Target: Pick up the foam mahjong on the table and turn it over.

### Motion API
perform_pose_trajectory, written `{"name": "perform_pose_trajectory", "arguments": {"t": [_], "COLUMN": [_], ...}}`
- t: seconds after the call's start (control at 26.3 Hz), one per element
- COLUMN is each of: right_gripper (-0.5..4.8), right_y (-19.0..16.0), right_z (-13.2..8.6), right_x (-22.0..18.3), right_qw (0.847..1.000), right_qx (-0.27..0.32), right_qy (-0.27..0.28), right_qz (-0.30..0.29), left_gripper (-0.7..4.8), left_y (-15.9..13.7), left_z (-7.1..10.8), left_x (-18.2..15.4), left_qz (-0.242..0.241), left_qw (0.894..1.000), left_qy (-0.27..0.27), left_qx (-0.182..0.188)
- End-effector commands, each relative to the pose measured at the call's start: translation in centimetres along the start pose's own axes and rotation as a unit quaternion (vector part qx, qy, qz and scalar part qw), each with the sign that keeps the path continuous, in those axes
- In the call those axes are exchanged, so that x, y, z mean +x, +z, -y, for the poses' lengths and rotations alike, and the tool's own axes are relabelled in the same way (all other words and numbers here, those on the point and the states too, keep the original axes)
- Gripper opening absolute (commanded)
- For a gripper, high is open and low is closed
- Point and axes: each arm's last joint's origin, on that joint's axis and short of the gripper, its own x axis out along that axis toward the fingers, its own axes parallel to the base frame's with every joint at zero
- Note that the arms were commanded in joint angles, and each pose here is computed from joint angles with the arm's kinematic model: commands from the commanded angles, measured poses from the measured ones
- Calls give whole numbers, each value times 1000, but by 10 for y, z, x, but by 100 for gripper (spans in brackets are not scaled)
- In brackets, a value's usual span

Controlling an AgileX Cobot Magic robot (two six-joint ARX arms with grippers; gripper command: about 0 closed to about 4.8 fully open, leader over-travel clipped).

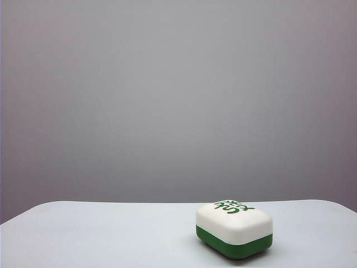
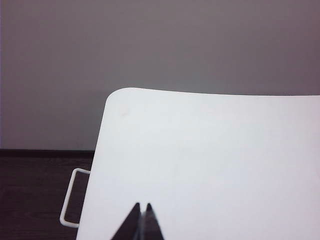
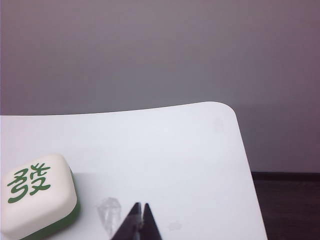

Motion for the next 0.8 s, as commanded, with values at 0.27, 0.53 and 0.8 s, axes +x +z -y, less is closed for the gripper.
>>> {"name": "perform_pose_trajectory", "arguments": {"t": [0.27,0.53,0.8], "right_gripper": [-6,-6,-6], "right_y": [-1,11,31], "right_z": [0,-2,-1], "right_x": [0,-1,-7], "right_qw": [1000,998,993], "right_qx": [-1,19,47], "right_qy": [0,11,-16], "right_qz": [-1,60,105], "left_gripper": [-5,-5,-5], "left_y": [0,17,46], "left_z": [0,6,4], "left_x": [0,-8,-20], "left_qz": [1,8,51], "left_qw": [1000,985,990], "left_qy": [0,-116,-87], "left_qx": [-1,-123,-101]}}
